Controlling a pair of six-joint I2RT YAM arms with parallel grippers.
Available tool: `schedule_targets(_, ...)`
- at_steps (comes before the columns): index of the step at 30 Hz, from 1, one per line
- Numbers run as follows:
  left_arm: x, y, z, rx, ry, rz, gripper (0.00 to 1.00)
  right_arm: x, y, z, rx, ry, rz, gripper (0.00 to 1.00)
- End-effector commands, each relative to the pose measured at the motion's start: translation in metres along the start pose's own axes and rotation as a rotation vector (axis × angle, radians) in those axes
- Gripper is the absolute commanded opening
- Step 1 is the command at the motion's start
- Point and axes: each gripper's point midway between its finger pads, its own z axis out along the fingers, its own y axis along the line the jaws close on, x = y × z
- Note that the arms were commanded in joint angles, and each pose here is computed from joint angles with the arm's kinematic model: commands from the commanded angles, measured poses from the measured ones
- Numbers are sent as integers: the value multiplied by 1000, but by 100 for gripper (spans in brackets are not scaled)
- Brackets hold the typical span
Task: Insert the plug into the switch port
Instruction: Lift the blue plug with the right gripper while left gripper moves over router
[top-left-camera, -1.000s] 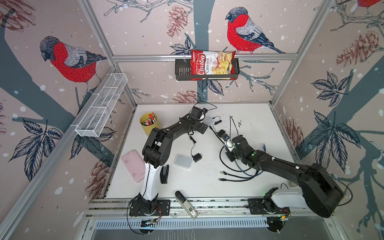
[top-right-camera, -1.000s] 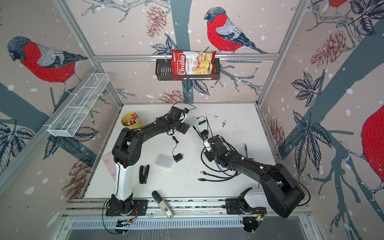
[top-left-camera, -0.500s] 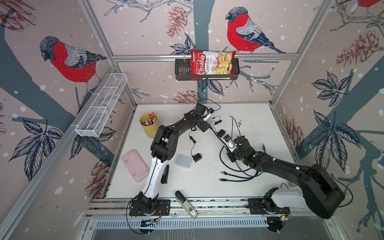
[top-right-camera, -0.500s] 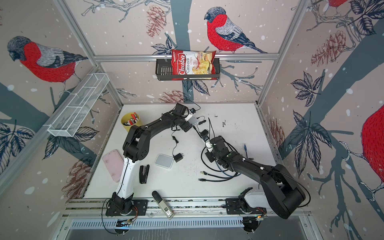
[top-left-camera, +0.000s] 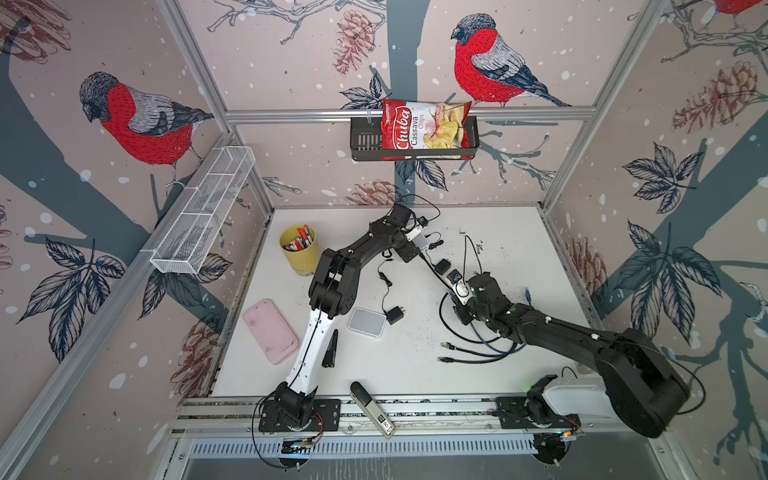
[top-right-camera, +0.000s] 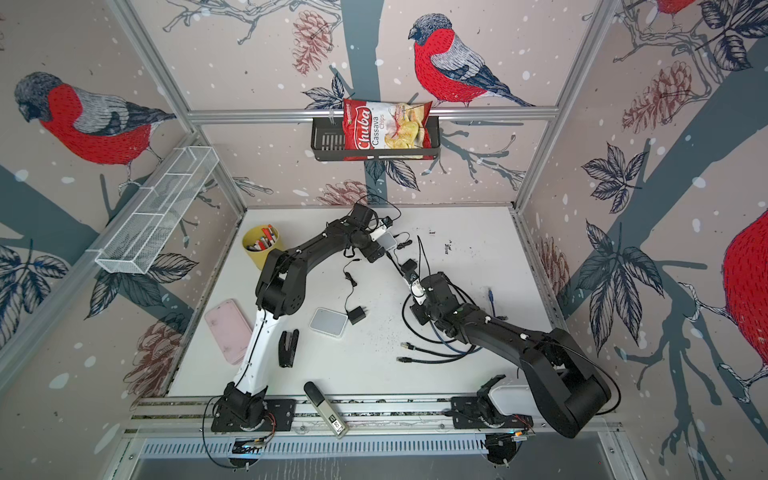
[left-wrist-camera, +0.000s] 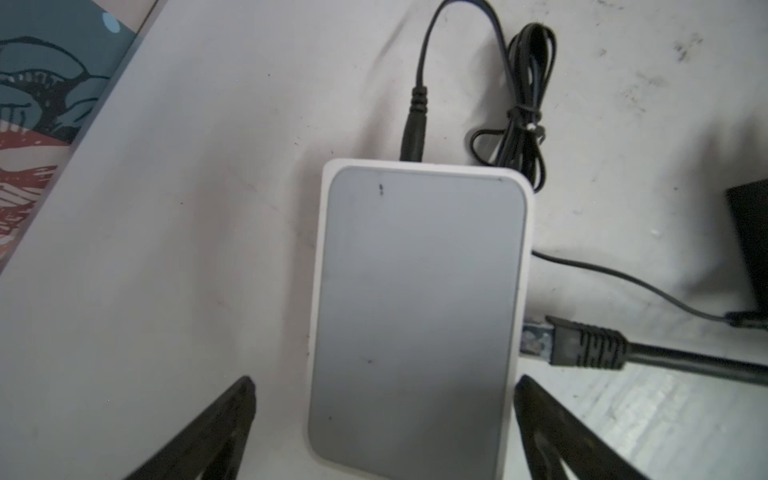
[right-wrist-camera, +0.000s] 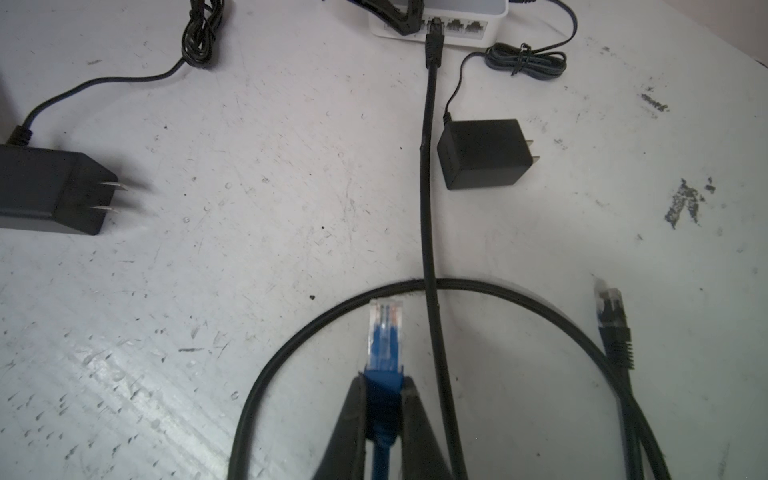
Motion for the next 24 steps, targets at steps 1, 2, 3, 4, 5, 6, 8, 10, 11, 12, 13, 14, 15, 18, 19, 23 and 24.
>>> schedule_targets(1,4,-9,1,52,9,10,92,-5,-1,1,0,-19,14,6)
schedule_targets(2,4,-11,2,60,7,10,90,-5,-1,1,1,-20,15,6)
schedule_targets(3,4,-12,2,67,6,10,89,-5,-1,1,2,-20,15,6)
schedule_targets(4,5,-13,2,72,8,10,87,-5,-1,1,3,-19,16,6)
schedule_targets(5,6,-15,3,81,11,10,85,-6,-2,2,4,-20,16,6)
schedule_targets(6,6,-16,2,87,13,12,84,-6,-2,2,5,-20,16,6)
schedule_targets(8,8,-18,2,98,19,11,80,-7,-3,2,10,-22,15,6)
schedule_targets(10,9,-20,2,106,23,10,75,-8,-4,2,11,-25,16,6)
schedule_targets(11,10,-21,2,111,27,10,72,-8,-4,2,13,-25,16,6)
schedule_targets(12,11,-21,2,113,30,9,69,-9,-4,2,12,-25,15,6)
schedule_targets(13,11,-21,1,114,32,8,67,-8,-5,3,14,-24,15,6)
schedule_targets(14,12,-23,1,119,35,8,64,-9,-5,3,18,-26,15,6)
schedule_targets(15,12,-23,1,120,35,8,62,-9,-5,3,18,-25,15,6)
schedule_targets(18,13,-22,0,120,37,3,59,-9,-6,3,20,-25,15,6)
schedule_targets(19,12,-23,-1,120,37,1,57,-10,-6,3,21,-26,13,6)
schedule_targets(23,10,-24,-11,121,30,-10,52,-11,-8,3,31,-30,12,6)
schedule_targets(24,9,-24,-14,120,28,-15,52,-11,-8,4,33,-30,11,6)
